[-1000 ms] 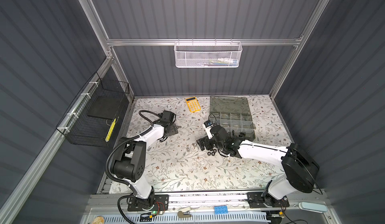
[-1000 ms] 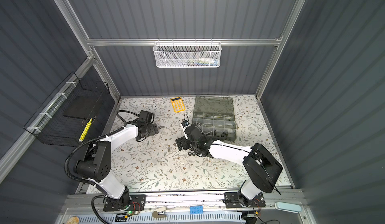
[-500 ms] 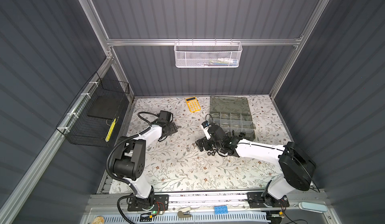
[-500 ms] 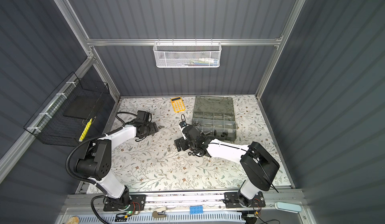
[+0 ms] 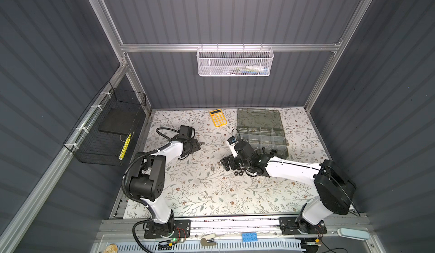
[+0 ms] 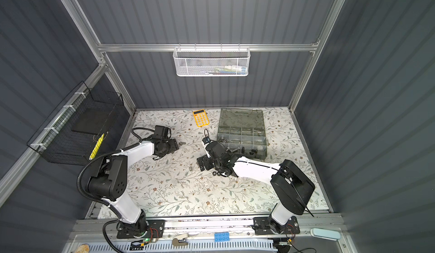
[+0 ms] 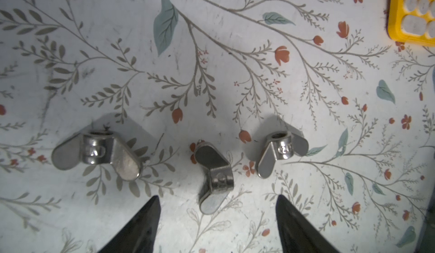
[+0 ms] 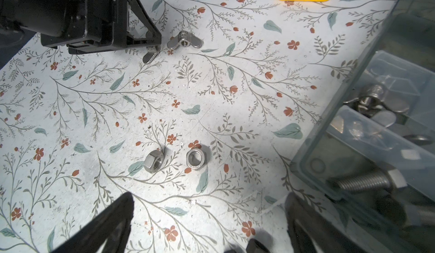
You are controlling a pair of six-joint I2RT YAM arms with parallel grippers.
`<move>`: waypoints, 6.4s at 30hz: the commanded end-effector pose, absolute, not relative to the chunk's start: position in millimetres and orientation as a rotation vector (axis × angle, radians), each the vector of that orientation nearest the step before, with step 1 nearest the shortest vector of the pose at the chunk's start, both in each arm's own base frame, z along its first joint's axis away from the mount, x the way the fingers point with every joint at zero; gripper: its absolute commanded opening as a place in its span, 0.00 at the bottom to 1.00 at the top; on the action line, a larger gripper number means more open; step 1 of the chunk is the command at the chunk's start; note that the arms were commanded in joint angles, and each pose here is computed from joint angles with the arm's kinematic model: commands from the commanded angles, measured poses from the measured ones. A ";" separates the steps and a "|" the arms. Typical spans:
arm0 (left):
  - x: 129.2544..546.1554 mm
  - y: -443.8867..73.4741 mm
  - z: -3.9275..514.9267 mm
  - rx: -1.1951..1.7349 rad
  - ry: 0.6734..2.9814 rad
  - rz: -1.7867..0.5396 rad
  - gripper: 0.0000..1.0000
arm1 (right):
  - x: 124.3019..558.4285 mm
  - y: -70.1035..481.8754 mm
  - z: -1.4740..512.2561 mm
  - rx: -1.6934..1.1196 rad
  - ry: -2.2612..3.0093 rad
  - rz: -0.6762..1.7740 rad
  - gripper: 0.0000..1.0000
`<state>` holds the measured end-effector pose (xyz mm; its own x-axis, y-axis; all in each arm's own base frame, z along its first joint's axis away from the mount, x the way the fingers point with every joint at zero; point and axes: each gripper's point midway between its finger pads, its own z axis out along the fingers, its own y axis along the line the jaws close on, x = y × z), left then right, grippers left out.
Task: Sort the screws and nuts into containers
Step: 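Lower the left gripper onto the middle wing nut and close, then carry the wing nut over the box with the left gripper, then lower the wing nut into the nearest compartment and open the left gripper, then move the open left gripper back to the last wing nut on the table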
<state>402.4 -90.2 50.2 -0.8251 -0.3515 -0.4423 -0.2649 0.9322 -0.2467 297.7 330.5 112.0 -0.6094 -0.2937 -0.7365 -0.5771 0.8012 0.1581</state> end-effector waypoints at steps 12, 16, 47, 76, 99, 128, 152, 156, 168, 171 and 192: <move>399.0 -88.2 42.0 -0.455 2.614 -0.251 0.69 | 298.3 335.4 114.3 -0.656 2.244 0.496 0.99; 398.6 -87.7 38.7 -0.452 2.624 -0.244 0.65 | 298.6 334.6 113.8 -0.653 2.246 0.492 0.99; 412.7 -92.4 23.6 -0.417 2.661 -0.249 0.12 | 298.8 335.9 114.2 -0.651 2.244 0.494 0.99; 410.3 -113.4 61.9 -0.367 2.592 -0.388 0.09 | 301.6 330.2 118.8 -0.615 2.233 0.471 0.99; 413.2 -222.0 105.9 -0.093 2.541 -0.458 0.09 | 320.7 288.1 133.6 -0.413 2.218 0.503 0.99; 438.7 -404.1 118.8 0.211 2.445 -0.671 0.10 | 348.8 196.9 136.1 0.054 2.210 0.617 0.99; 436.7 -395.1 84.9 0.225 2.508 -0.577 0.20 | 349.3 194.1 134.9 0.083 2.212 0.662 0.99; 435.7 -392.1 86.4 0.226 2.510 -0.562 0.27 | 349.6 194.2 135.5 0.084 2.210 0.665 0.99; 435.6 -384.1 110.2 0.222 2.472 -0.535 0.48 | 349.3 194.1 135.2 0.085 2.210 0.667 0.99; 435.6 -379.4 118.7 0.223 2.458 -0.519 0.51 | 349.3 194.2 134.9 0.084 2.210 0.666 0.99; 442.6 -255.3 132.8 0.047 2.481 -0.358 1.00 | 339.6 231.1 140.5 -0.107 2.200 0.685 0.99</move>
